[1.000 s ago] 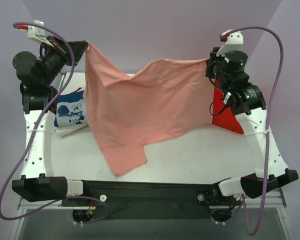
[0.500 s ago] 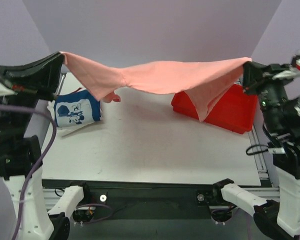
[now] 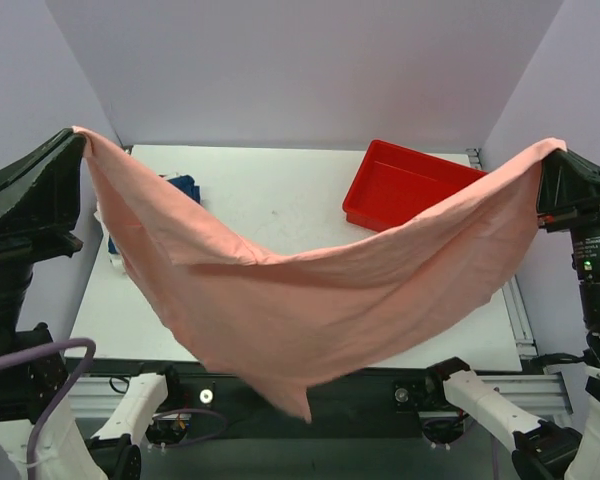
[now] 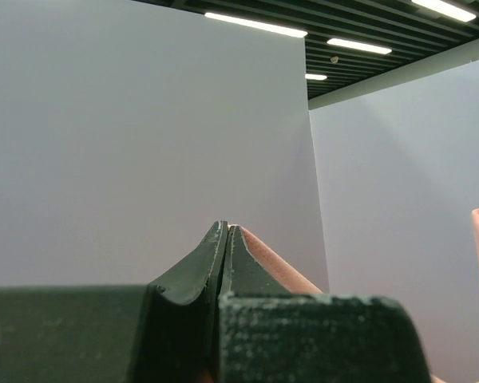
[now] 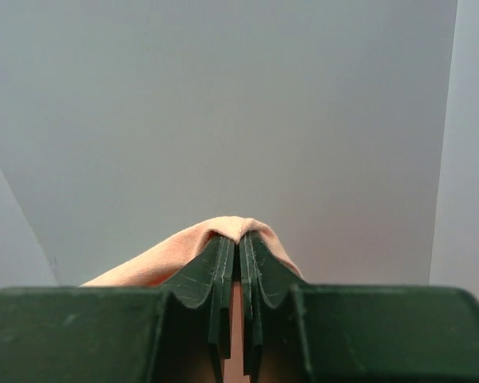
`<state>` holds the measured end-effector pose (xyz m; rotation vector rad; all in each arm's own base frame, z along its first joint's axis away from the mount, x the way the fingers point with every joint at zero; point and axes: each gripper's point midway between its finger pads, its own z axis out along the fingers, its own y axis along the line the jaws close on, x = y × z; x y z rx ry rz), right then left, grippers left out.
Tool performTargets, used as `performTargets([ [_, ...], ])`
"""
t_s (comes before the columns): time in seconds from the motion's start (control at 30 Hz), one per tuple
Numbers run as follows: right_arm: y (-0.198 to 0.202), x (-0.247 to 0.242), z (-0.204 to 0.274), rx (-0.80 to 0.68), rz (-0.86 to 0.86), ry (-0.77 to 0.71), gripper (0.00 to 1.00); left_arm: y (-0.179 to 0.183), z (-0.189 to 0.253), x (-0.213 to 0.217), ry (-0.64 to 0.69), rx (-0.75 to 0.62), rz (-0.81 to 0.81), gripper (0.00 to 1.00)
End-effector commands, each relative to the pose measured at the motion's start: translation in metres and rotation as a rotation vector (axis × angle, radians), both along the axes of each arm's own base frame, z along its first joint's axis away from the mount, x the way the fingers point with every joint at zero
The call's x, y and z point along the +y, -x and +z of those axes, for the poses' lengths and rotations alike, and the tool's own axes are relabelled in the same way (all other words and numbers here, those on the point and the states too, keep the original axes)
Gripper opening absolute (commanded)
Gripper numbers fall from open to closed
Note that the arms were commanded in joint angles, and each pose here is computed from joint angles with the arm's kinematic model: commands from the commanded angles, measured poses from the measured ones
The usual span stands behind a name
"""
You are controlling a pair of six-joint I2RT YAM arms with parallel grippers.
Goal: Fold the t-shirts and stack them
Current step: Flatten out the tshirt
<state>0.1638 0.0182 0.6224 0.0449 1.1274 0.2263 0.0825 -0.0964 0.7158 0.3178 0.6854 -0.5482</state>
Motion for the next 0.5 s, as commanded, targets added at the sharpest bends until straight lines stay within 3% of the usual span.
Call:
performTargets([
  [0.0, -0.036, 0.004, -0.017, 0.072, -0.048, 0.013, 0.0, -0.049, -0.015, 0.004, 0.014, 0.071, -0.002, 0.0],
  [0.07, -0.074, 0.011, -0.042, 0.16, -0.083, 0.033, 0.0, -0.093, -0.038, 0.009, 0.039, 0.153, 0.002, 0.0],
  [0.1, -0.094, 0.013, -0.058, 0.201, -0.112, 0.038, 0.0, -0.133, -0.062, 0.013, 0.058, 0.241, 0.0, 0.0],
  [0.13, -0.109, 0.016, -0.069, 0.232, -0.123, 0.042, 0.0, -0.131, -0.058, 0.013, 0.059, 0.219, -0.001, 0.0],
  [0.23, -0.171, 0.024, -0.113, 0.347, -0.164, 0.039, 0.0, -0.242, -0.129, 0.02, 0.096, 0.435, -0.011, 0.0],
  [0.33, -0.244, 0.018, -0.172, 0.497, -0.189, 0.008, 0.0, -0.318, -0.183, 0.016, 0.1, 0.576, -0.044, 0.0],
  [0.37, -0.279, 0.017, -0.201, 0.572, -0.204, 0.009, 0.0, -0.364, -0.215, 0.014, 0.1, 0.662, -0.049, 0.12],
  [0.4, -0.296, 0.013, -0.213, 0.604, -0.214, 0.005, 0.0, -0.383, -0.233, 0.005, 0.087, 0.704, -0.076, 0.26],
  [0.43, -0.312, 0.001, -0.224, 0.634, -0.229, -0.006, 0.08, -0.419, -0.273, 0.001, 0.088, 0.793, -0.087, 0.4],
  [0.47, -0.338, 0.0, -0.245, 0.696, -0.226, -0.014, 0.39, -0.429, -0.281, -0.004, 0.082, 0.81, -0.104, 0.68],
])
